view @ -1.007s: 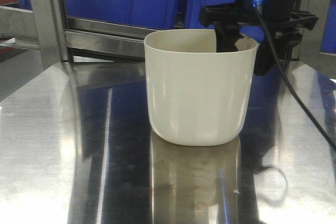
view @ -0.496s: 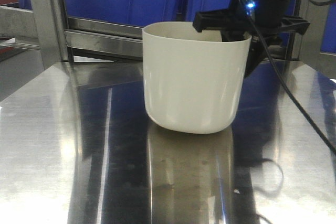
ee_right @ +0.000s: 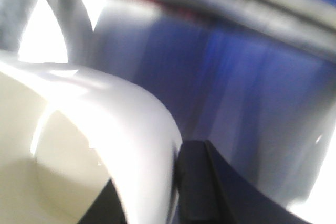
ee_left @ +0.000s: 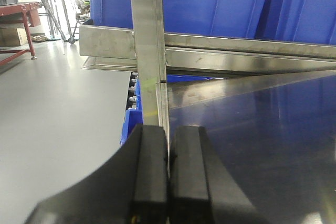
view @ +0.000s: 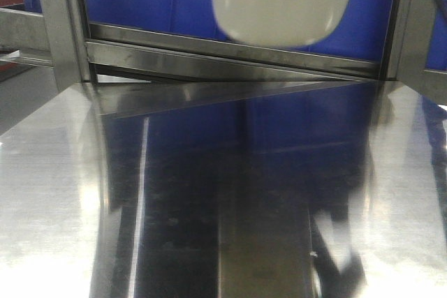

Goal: Move white bin to right shelf second layer
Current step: 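Raise the held bin with the right gripper clear of the table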

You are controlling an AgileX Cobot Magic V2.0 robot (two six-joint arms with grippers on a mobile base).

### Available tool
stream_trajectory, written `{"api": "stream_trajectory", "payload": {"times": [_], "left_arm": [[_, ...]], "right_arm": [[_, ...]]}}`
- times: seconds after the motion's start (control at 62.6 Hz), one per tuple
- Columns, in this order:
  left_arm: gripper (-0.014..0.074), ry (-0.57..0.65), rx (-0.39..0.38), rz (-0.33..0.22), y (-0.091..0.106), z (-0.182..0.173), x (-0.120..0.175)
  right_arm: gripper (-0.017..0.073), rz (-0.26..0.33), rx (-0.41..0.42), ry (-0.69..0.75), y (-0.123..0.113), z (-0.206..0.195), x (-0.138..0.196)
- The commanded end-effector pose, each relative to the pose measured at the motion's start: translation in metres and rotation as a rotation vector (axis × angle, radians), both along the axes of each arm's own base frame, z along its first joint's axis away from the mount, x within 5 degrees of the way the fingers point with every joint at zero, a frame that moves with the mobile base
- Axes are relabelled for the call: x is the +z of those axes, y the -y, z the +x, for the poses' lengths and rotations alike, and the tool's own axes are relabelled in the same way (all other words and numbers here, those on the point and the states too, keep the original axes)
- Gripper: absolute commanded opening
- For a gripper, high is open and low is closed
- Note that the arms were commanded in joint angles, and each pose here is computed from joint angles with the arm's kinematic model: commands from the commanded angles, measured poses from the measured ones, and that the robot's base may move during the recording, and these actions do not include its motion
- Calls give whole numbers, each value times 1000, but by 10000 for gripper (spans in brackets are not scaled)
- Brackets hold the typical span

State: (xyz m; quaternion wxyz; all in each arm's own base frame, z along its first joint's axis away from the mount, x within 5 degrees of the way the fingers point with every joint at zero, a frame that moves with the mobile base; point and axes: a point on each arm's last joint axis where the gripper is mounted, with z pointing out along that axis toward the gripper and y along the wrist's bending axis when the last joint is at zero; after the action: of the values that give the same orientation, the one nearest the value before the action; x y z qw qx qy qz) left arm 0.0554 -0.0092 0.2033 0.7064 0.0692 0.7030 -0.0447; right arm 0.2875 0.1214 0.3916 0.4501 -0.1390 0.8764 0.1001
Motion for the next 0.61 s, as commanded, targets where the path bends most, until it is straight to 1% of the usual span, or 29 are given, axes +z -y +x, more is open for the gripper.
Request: {"api": "stream_trajectory", "payload": {"times": [0.0,0.096,0.16,0.256,0.32,0.464,0.591], "left_arm": [[85,60,2,-19,0,0,-4],[85,60,2,-19,0,0,-4],[85,60,2,-19,0,0,-4],[85,60,2,-19,0,0,-4],[85,60,2,-19,0,0,-4],[85,60,2,-19,0,0,-4],[85,60,2,-19,0,0,-4]], "right_arm": [[57,68,-16,216,18,-26,43],[57,109,-65,262,36,-45,47],[57,127,-105,278,49,-56,43],[57,136,-145,317,66,-81,36],[57,136,-167,329,75,-97,26],[57,144,-189,351,88,-132,6],[57,148,-191,355,93,-153,-10]]}}
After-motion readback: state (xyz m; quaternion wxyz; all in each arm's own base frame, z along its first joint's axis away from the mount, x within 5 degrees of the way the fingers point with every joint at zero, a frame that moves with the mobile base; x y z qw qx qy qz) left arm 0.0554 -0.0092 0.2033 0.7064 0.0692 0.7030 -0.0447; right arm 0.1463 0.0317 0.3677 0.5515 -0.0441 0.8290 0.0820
